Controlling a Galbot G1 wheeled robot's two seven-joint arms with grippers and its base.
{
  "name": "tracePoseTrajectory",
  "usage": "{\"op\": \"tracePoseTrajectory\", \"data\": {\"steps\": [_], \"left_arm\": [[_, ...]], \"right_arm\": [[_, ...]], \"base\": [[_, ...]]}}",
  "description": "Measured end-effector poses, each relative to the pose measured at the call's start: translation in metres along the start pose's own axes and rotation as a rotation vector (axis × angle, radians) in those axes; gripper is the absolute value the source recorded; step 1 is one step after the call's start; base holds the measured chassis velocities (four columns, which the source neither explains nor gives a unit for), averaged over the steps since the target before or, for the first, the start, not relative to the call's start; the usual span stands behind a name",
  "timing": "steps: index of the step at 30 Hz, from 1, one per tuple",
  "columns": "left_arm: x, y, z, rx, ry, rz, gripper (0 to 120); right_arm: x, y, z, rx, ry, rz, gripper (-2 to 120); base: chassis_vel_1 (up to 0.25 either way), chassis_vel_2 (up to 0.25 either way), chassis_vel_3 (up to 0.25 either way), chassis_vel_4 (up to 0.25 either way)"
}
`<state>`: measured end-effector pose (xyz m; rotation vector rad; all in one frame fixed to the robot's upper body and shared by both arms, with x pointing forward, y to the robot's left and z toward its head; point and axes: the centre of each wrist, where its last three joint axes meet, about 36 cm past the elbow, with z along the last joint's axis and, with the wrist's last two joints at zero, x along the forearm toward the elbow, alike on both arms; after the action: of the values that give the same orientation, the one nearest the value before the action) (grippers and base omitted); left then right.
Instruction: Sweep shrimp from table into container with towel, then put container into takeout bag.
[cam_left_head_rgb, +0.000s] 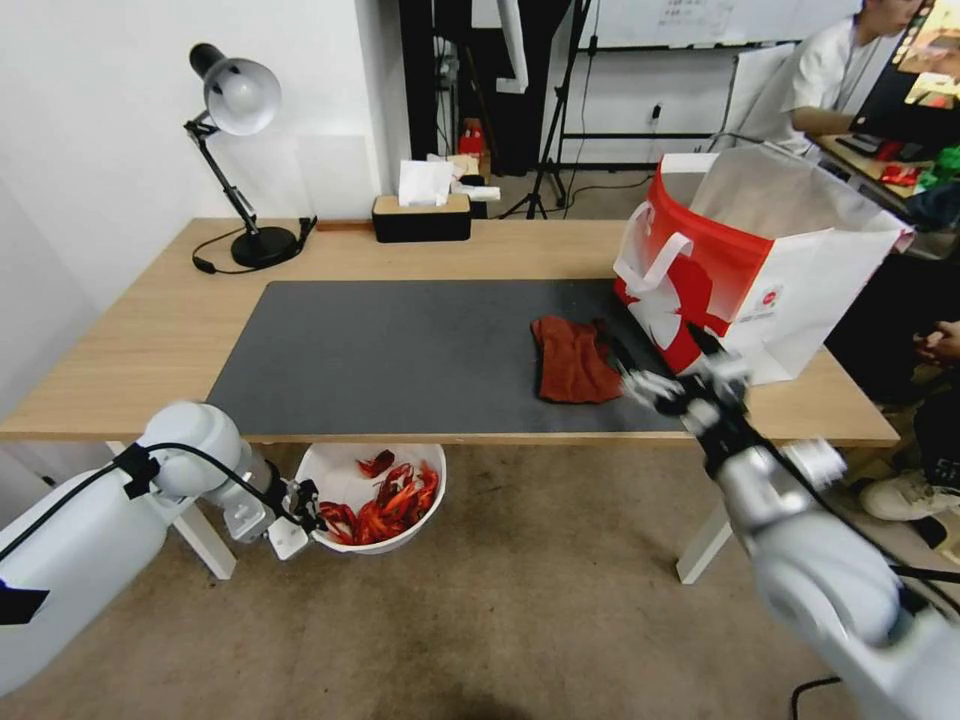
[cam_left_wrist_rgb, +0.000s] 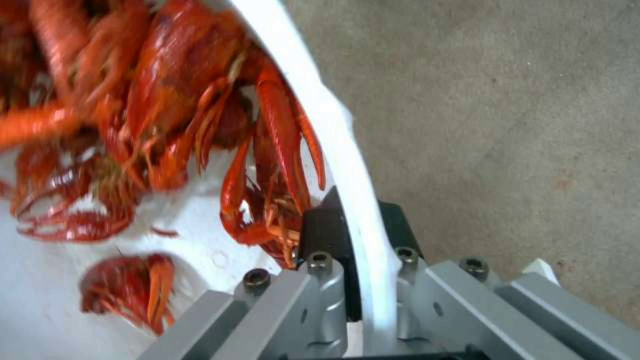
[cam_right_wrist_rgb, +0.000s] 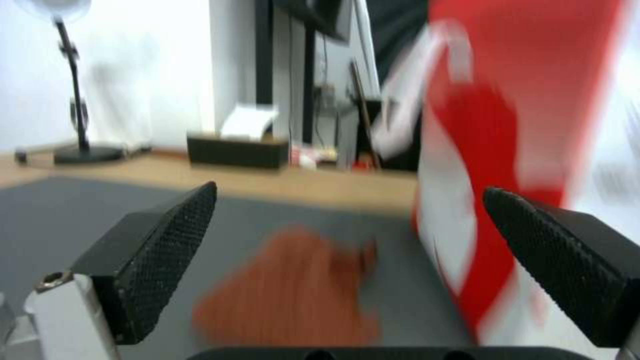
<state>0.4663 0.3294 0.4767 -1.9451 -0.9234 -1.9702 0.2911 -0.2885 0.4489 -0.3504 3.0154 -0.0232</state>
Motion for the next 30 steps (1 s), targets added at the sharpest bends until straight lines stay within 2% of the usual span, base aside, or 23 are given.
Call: {"op": "tracePoseTrajectory", "data": {"steps": [1, 3, 7, 14, 19, 21, 22, 24, 25, 28, 29, 30], "left_arm": [[0.000, 0.000, 0.000, 0.000, 0.000, 0.000, 0], [-0.001, 0.002, -0.003, -0.008, -0.004, -0.005, 0], [0.000, 0.005, -0.007, -0.020, -0.003, -0.011, 0], [0.001, 0.003, -0.010, -0.027, -0.003, -0.006, 0], [-0.006, -0.009, -0.018, -0.033, -0.014, 0.021, 0], [-0.013, -0.019, -0.030, -0.038, -0.029, 0.040, 0], [-0.013, -0.019, -0.030, -0.038, -0.029, 0.040, 0], [-0.014, -0.023, -0.045, -0.053, -0.028, 0.038, 0], [-0.014, -0.023, -0.045, -0.053, -0.028, 0.038, 0], [-0.014, -0.031, -0.066, -0.054, -0.048, 0.026, 0], [-0.014, -0.031, -0.066, -0.054, -0.048, 0.026, 0], [-0.013, -0.035, -0.073, -0.051, -0.054, 0.020, 0]], "right_arm": [[0.000, 0.000, 0.000, 0.000, 0.000, 0.000, 100], [0.038, 0.013, 0.025, -0.029, 0.046, 0.046, 100], [0.068, 0.030, 0.053, -0.054, 0.088, 0.098, 100], [0.074, 0.039, 0.066, -0.077, 0.104, 0.138, 100], [0.073, 0.041, 0.073, -0.083, 0.122, 0.142, 100], [0.072, 0.043, 0.077, -0.094, 0.139, 0.140, 100], [0.072, 0.043, 0.077, -0.094, 0.139, 0.140, 100], [0.071, 0.042, 0.078, -0.092, 0.147, 0.134, 100], [0.071, 0.042, 0.078, -0.092, 0.147, 0.134, 100], [0.070, 0.039, 0.079, -0.090, 0.153, 0.130, 100], [0.070, 0.039, 0.079, -0.090, 0.153, 0.130, 100], [0.069, 0.038, 0.080, -0.089, 0.156, 0.131, 100]], "base": [[0.000, 0.000, 0.000, 0.000], [0.000, 0.000, 0.000, 0.000], [0.000, 0.000, 0.000, 0.000], [0.000, 0.000, 0.000, 0.000], [0.000, 0.000, 0.000, 0.000], [0.000, 0.000, 0.000, 0.000], [0.000, 0.000, 0.000, 0.000], [0.000, 0.000, 0.000, 0.000], [0.000, 0.000, 0.000, 0.000], [0.000, 0.000, 0.000, 0.000], [0.000, 0.000, 0.000, 0.000], [0.000, 0.000, 0.000, 0.000]]}}
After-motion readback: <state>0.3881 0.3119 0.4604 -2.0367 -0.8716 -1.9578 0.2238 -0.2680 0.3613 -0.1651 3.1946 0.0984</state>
